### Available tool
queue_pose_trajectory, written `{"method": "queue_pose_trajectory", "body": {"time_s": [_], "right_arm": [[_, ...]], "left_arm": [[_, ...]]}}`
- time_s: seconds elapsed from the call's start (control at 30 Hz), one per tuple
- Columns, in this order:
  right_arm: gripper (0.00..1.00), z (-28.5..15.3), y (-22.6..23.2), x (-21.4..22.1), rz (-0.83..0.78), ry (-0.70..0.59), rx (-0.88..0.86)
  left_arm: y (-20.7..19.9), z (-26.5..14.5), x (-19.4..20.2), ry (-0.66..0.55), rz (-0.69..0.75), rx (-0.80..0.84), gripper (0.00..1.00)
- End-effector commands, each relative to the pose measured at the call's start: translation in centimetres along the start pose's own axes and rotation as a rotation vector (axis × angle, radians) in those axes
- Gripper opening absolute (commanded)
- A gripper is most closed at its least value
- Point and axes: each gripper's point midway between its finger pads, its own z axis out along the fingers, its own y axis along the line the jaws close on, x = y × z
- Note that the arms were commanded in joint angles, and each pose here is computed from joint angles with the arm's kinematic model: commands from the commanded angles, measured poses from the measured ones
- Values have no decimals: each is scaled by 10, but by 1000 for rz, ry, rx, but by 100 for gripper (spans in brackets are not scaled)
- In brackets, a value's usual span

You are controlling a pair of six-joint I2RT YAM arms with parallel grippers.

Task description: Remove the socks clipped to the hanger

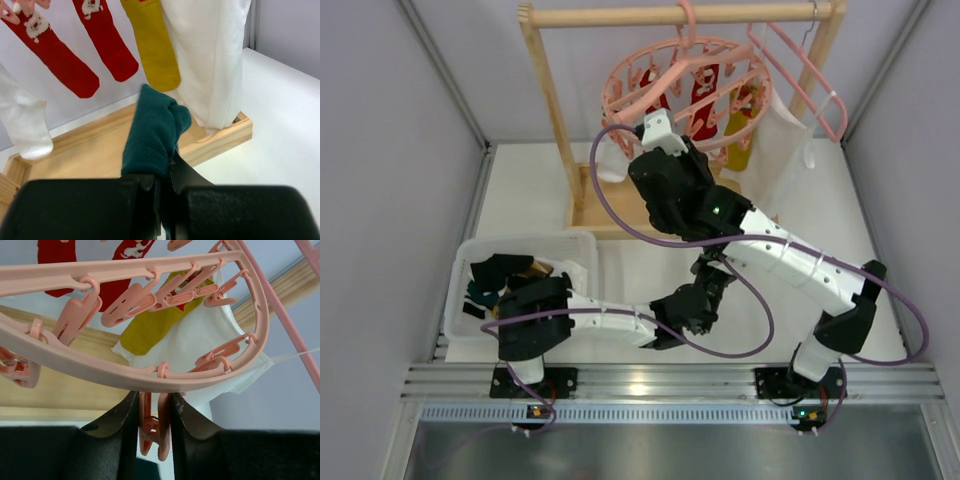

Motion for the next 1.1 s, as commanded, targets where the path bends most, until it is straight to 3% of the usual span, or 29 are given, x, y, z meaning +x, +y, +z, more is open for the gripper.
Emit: {"method": "queue_pose_trajectory", "body": {"time_s": [0.0, 0.13, 0.17, 0.23, 0.27, 0.3, 0.33, 0.4, 0.43, 0.5, 0.77, 0.87, 0.9, 1.07], "right_arm": [[15, -4, -17, -13, 121, -36, -36], [28, -9, -17, -12, 163, -46, -118], [30, -11, -15, -12, 189, -49, -147], [39, -14, -23, -6, 213, -50, -162], [42, -15, -25, -3, 232, -51, -175], [48, -15, -22, 6, 220, -43, -185], [66, -20, -32, 6, 247, -53, -202], [85, -25, -26, 18, 279, -45, -260], [90, -31, -36, 18, 315, -57, -282], [97, -39, -30, 28, 343, -54, -358], [99, -71, -57, 47, 497, -106, -516], [99, -75, -66, 51, 526, -115, -518], [99, -74, -66, 55, 524, -107, -509], [99, -71, -60, 67, 489, -71, -493]], "left_arm": [[14, -8, -18, -32, -112, -10, 0], [31, -24, -2, 47, -119, -7, 0], [43, -30, -3, 69, -183, -29, 0], [56, -41, 18, 163, -122, -33, 0], [69, -48, 14, 181, -194, -49, 0], [73, -54, 17, 205, -222, -47, 0], [80, -66, 35, 272, -163, -34, 0], [98, -79, 34, 299, -262, -64, 0], [111, -91, 51, 367, -186, -69, 0], [121, -100, 56, 398, -233, -91, 0], [183, -126, 62, 506, -341, -144, 0], [212, -123, 80, 593, -466, -175, 0], [240, -117, 87, 595, -509, -262, 0], [285, -122, 105, 642, -572, -379, 0]]}}
